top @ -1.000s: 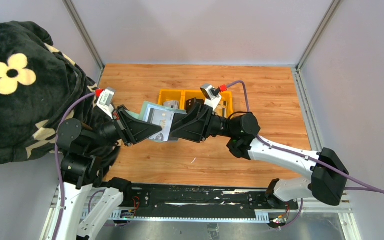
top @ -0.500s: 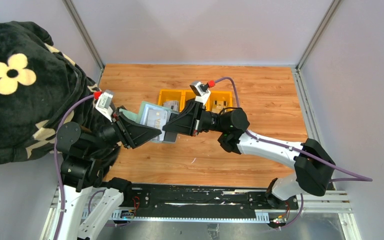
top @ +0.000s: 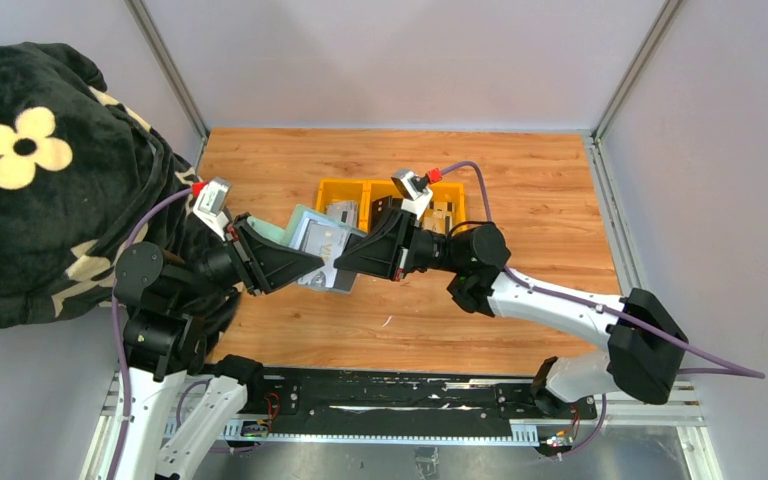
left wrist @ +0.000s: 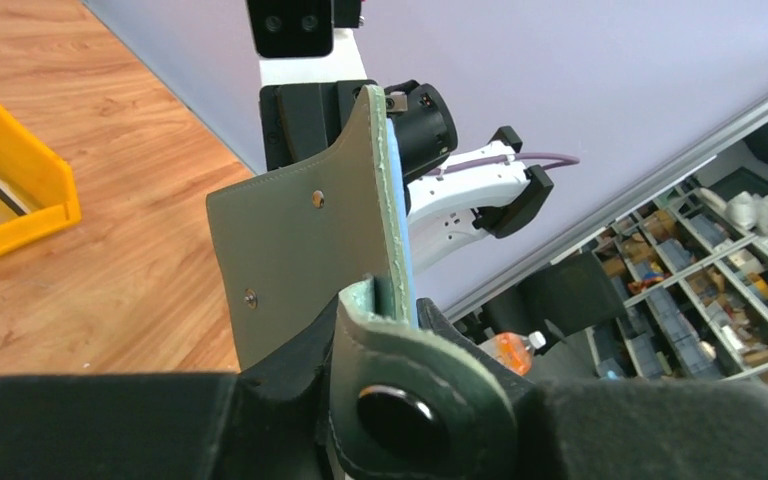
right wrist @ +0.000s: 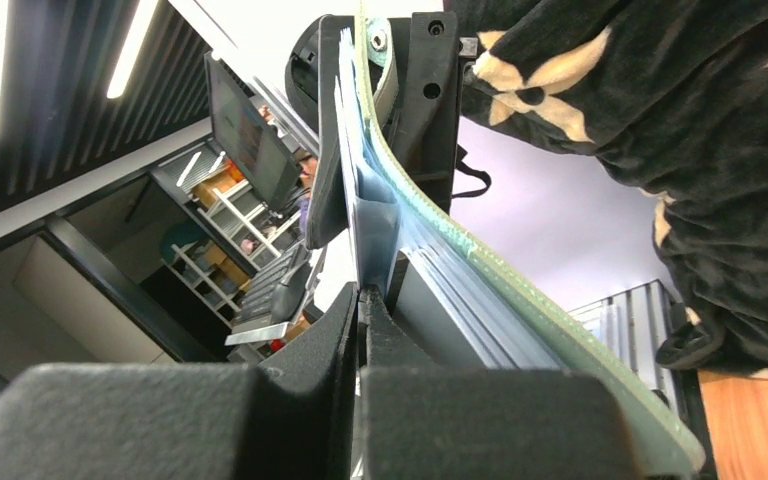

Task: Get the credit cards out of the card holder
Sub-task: Remove the credit card from the card holder.

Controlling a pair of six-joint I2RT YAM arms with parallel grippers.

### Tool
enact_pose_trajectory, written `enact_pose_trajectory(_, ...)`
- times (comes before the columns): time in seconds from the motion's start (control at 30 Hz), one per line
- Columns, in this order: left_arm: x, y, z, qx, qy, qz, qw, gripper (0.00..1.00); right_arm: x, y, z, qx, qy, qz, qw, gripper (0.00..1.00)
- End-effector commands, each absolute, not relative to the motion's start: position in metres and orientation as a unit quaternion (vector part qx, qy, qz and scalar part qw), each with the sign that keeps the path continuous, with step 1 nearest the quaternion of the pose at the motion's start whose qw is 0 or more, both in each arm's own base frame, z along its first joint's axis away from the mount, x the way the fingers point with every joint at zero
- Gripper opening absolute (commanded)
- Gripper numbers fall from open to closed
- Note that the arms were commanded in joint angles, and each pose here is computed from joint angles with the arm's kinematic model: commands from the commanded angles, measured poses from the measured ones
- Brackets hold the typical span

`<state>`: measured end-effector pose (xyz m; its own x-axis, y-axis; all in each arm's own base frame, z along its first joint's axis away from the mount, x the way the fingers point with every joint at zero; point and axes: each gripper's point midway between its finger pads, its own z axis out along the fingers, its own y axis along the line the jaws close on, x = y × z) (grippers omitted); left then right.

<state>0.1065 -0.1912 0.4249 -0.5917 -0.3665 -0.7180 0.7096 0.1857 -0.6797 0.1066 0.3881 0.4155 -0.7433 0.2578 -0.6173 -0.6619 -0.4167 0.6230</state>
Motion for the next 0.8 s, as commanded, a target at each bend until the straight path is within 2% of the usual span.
enact_pose_trajectory(0.0, 0.093, -0.191, 0.455, 0.157, 0.605, -0.639, 0.448, 0.27, 0.115, 0.385, 0.404, -0.208, 0.479, 0.791, 0.319, 0.0)
enact_pose_trajectory(0.77, 0.099, -0.189, 0.459, 0.153, 0.608, -0.626, 0.463, 0.13, 0.11, 0.38, 0.396, -0.176, 0.467, 0.799, 0.337, 0.0)
